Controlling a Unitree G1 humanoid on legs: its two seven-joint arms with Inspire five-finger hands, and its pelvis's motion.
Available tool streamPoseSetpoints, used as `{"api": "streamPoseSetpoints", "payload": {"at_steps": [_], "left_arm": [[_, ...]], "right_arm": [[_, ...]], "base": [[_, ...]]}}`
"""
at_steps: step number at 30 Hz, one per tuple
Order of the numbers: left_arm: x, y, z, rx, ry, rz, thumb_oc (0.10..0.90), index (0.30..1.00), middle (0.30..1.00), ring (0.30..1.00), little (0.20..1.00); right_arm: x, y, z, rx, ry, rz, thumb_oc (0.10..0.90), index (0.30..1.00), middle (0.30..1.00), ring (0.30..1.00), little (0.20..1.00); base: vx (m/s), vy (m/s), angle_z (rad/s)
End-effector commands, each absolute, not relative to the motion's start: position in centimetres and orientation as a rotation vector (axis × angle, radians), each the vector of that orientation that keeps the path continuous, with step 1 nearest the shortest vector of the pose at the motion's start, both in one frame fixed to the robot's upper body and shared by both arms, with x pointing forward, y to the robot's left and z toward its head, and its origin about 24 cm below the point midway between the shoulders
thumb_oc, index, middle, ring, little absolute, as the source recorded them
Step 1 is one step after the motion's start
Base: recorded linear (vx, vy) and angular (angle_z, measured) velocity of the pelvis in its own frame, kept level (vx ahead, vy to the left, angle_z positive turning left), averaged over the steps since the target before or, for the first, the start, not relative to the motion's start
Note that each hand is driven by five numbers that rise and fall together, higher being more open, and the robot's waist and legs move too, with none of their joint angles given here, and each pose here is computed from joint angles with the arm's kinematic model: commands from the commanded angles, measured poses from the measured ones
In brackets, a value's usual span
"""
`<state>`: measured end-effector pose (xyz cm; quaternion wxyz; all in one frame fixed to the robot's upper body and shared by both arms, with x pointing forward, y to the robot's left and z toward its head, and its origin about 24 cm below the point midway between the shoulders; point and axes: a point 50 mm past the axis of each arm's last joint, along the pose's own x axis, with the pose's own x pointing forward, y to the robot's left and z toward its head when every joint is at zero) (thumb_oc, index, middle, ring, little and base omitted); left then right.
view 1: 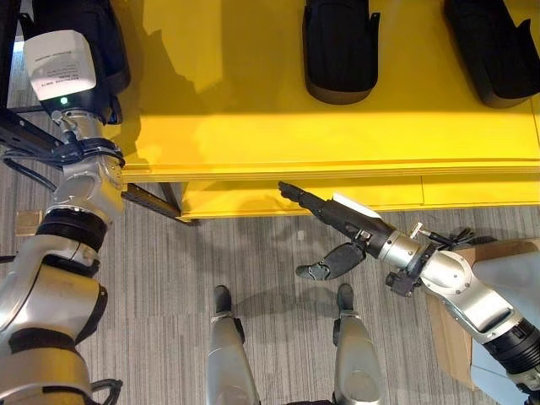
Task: Move parts from the plastic box to the shelf.
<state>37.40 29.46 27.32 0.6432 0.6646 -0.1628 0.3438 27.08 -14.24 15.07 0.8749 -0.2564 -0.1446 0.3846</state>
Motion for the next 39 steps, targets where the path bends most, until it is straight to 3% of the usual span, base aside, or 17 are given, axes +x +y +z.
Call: {"api": "streamPoseSetpoints", "payload": {"at_steps": [1,9,19,22,27,39], "left_arm": [[35.8,27.4,35.0,1.551,-0.715,0.938,0.4,0.3,0.3,0.3,0.3],[36.0,22.7,32.9,1.438,-0.846,0.686,0.4,0.3,0.3,0.3,0.3],[35.2,20.5,28.8,1.339,-0.823,0.501,0.4,0.3,0.3,0.3,0.3],[35.4,21.4,27.8,1.329,-0.758,0.529,0.4,0.3,0.3,0.3,0.3],[36.4,25.7,25.9,1.215,-0.592,0.723,0.4,0.3,0.3,0.3,0.3],[37.2,27.8,26.4,1.08,-0.468,0.916,0.4,0.3,0.3,0.3,0.3]], "right_arm": [[26.4,-12.7,18.6,-0.414,-0.546,0.824,0.9,1.0,1.0,1.0,1.0],[26.5,-12.6,18.7,-0.396,-0.555,0.786,0.9,1.0,1.0,1.0,1.0],[26.7,-12.4,18.2,-0.37,-0.554,0.745,0.9,1.0,1.0,1.0,1.0],[26.9,-12.4,18.2,-0.374,-0.553,0.744,0.9,1.0,1.0,1.0,1.0],[26.9,-12.0,18.5,-0.383,-0.557,0.762,0.9,1.0,1.0,1.0,1.0],[26.7,-11.5,18.9,-0.383,-0.556,0.804,0.9,1.0,1.0,1.0,1.0]], "base": [[-0.01,-0.047,0.0],[-0.01,-0.071,0.0],[-0.02,-0.064,0.0],[-0.01,-0.013,0.04],[0.0,0.0,0.0],[0.0,0.007,-0.01]]}}
